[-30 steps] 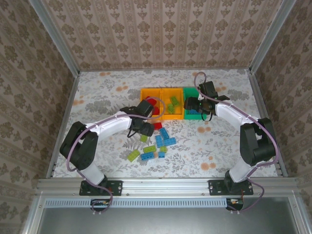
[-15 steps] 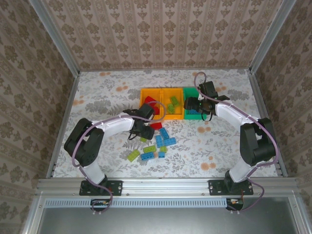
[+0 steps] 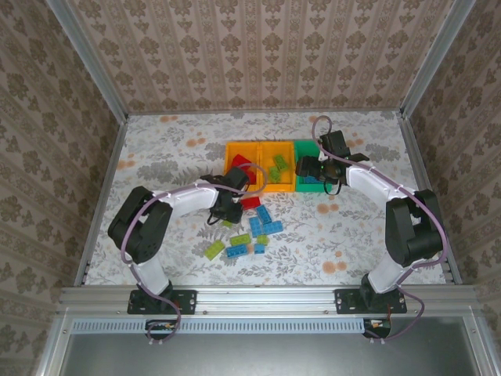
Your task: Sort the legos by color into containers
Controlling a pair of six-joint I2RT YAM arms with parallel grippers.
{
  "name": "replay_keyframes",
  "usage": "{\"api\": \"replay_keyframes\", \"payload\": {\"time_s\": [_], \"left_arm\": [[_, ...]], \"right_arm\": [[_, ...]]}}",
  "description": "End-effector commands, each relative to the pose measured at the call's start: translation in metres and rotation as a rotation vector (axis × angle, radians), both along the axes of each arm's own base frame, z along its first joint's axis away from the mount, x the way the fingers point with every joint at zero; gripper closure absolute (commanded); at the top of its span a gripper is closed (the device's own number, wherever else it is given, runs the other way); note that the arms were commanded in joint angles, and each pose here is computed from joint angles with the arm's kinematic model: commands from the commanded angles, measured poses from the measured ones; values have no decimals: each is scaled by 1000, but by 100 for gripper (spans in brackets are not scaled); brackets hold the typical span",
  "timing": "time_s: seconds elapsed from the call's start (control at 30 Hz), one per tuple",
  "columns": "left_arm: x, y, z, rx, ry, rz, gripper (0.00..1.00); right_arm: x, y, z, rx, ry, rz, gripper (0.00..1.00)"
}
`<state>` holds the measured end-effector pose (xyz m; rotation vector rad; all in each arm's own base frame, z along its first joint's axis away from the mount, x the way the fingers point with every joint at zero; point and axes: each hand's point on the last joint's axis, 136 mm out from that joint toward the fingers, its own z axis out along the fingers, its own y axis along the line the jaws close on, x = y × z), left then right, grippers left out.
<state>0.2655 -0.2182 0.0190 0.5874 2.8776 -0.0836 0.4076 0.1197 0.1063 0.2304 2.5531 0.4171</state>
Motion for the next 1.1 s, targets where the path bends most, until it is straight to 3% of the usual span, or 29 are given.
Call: {"api": "replay_keyframes", "payload": {"time_s": [0.0,0.2,0.43,0.7,1.07], "left_arm": [[5,-4,23,-24,-29,10,69],[35,-28,89,-129,-166,-3,71],[75,-98,152,-385,-270,-93,70],[116,-151,151,-538,-218,-129,67],[156,-178,129,-646,-164,-82,65]], "right_arm": [[-2,-5,13,0,-35,-15,18],[-3,0,19,28,-62,-2,18],[-10,-1,26,45,-86,-7,18],[-32,2,24,61,-97,4,18],[-90,47,4,-65,-94,153,19]]}}
